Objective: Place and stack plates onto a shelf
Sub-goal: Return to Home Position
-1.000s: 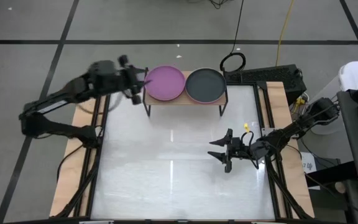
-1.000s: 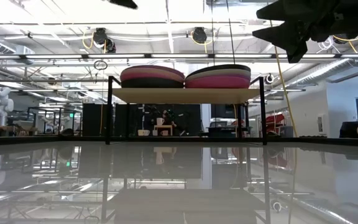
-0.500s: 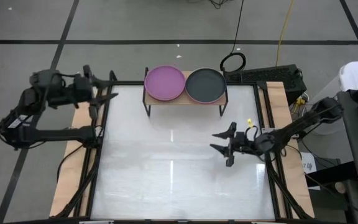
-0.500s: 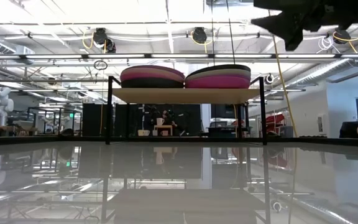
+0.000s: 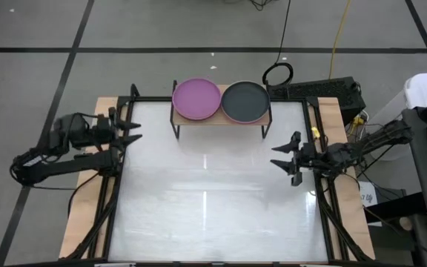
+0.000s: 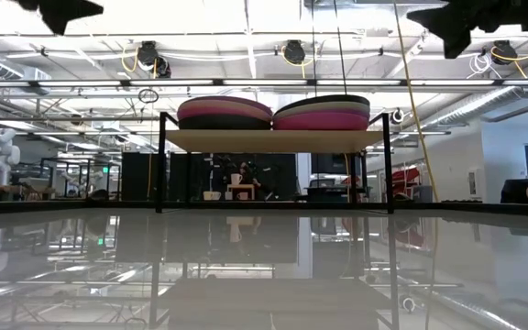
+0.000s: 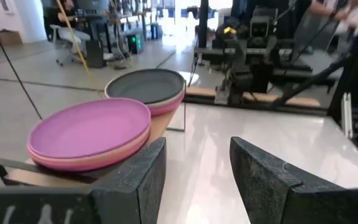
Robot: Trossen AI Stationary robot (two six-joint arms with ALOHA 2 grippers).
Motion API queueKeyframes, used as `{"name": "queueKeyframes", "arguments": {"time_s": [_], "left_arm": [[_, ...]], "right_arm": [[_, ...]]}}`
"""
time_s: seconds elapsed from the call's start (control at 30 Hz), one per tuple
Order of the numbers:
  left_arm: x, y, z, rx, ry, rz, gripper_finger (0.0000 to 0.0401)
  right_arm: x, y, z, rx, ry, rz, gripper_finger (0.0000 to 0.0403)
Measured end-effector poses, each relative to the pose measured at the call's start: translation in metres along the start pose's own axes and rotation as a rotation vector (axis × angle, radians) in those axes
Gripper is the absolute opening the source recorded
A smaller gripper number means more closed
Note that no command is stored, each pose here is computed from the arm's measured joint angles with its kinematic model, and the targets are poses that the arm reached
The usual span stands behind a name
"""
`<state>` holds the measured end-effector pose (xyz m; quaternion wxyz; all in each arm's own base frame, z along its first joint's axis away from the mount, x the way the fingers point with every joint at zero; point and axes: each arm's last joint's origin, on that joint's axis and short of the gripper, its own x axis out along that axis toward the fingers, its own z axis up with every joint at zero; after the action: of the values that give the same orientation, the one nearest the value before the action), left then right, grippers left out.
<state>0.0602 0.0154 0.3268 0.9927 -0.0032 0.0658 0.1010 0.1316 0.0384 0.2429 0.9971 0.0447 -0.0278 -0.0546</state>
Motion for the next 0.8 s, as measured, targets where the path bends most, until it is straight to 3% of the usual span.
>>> {"name": "queueKeyframes", "arguments": {"time_s": [0.27,0.47,0.67,0.8], "left_arm": [[-0.014,-0.003,-0.046,-0.063,-0.102,-0.033,0.0184],[-0.015,-0.005,-0.055,-0.092,-0.133,-0.079,0.0184],[0.002,-0.006,-0.054,-0.098,-0.294,-0.144,0.0184],[0.020,-0.007,-0.076,-0.084,-0.318,-0.180,0.0184]], "right_arm": [[-0.019,-0.010,-0.001,-0.060,0.044,-0.002,0.0196],[-0.023,-0.013,-0.015,-0.119,0.052,-0.001,0.0196],[-0.026,-0.020,-0.044,-0.158,0.051,-0.031,0.0196],[-0.028,-0.025,-0.057,-0.167,0.009,-0.047,0.0196]]}}
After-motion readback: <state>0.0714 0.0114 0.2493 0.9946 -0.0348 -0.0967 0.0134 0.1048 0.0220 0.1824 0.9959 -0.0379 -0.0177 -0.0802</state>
